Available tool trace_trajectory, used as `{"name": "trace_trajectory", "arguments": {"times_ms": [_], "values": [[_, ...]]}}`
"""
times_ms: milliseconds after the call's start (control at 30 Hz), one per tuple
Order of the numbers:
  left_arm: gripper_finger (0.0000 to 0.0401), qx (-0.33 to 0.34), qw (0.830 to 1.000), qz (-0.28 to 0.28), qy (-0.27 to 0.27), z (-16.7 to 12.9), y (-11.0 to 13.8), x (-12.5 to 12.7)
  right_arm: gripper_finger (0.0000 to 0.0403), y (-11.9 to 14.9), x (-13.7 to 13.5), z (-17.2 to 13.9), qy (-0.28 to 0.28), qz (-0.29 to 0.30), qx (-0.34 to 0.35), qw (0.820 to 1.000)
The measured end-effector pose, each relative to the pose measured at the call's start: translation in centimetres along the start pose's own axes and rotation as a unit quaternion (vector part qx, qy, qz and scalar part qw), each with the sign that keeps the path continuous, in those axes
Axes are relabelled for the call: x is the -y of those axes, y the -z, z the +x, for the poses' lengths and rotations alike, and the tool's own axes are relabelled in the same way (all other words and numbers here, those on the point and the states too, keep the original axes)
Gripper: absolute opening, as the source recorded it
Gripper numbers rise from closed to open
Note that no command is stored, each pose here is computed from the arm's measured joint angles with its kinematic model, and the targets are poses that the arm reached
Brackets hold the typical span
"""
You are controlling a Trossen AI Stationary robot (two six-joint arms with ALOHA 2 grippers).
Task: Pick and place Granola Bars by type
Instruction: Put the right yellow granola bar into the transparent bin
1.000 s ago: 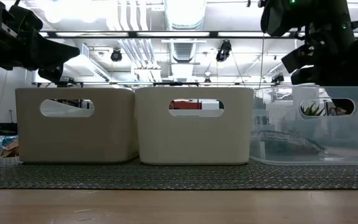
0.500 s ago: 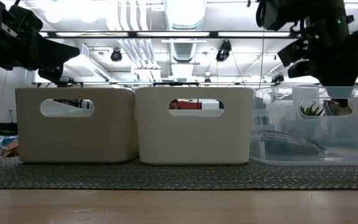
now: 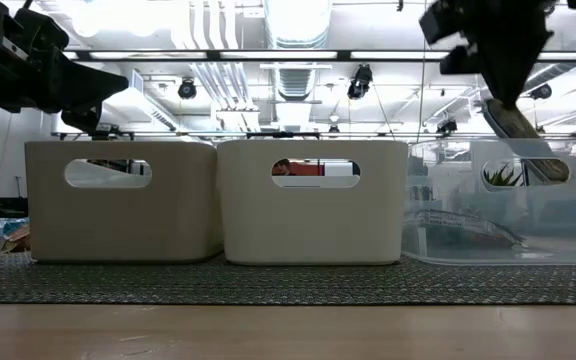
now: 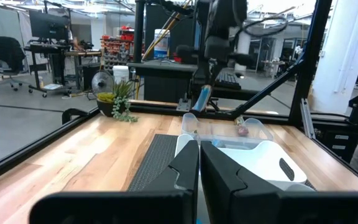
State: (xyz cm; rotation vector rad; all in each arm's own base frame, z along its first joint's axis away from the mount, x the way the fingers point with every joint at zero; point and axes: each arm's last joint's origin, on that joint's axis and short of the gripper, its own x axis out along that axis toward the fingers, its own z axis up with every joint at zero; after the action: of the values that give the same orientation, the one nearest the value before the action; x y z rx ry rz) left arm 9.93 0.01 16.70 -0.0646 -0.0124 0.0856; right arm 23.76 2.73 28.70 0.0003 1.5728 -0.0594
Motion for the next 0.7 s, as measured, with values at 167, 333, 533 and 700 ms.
{"name": "trace_trajectory", "arguments": {"times_ms": [167, 333, 533, 700], "values": [[0.0000, 0.000, 1.000, 0.000, 0.000, 0.0, 0.0, 0.0, 0.0008, -1.1, -0.1, -1.9, -0.005, 0.000, 0.011, 1.000], [0.0000, 0.000, 1.000, 0.000, 0.000, 0.0, 0.0, 0.0, 0.0008, -2.2, -0.3, -3.2, -0.009, -0.015, 0.022, 1.000], [0.0000, 0.000, 1.000, 0.000, 0.000, 0.0, 0.0, 0.0, 0.0008, -3.6, -0.5, -3.9, -0.011, -0.031, 0.023, 0.999], [0.0000, 0.000, 1.000, 0.000, 0.000, 0.0, 0.0, 0.0, 0.0008, -4.9, -0.7, -4.0, -0.011, -0.040, 0.023, 0.999]]}}
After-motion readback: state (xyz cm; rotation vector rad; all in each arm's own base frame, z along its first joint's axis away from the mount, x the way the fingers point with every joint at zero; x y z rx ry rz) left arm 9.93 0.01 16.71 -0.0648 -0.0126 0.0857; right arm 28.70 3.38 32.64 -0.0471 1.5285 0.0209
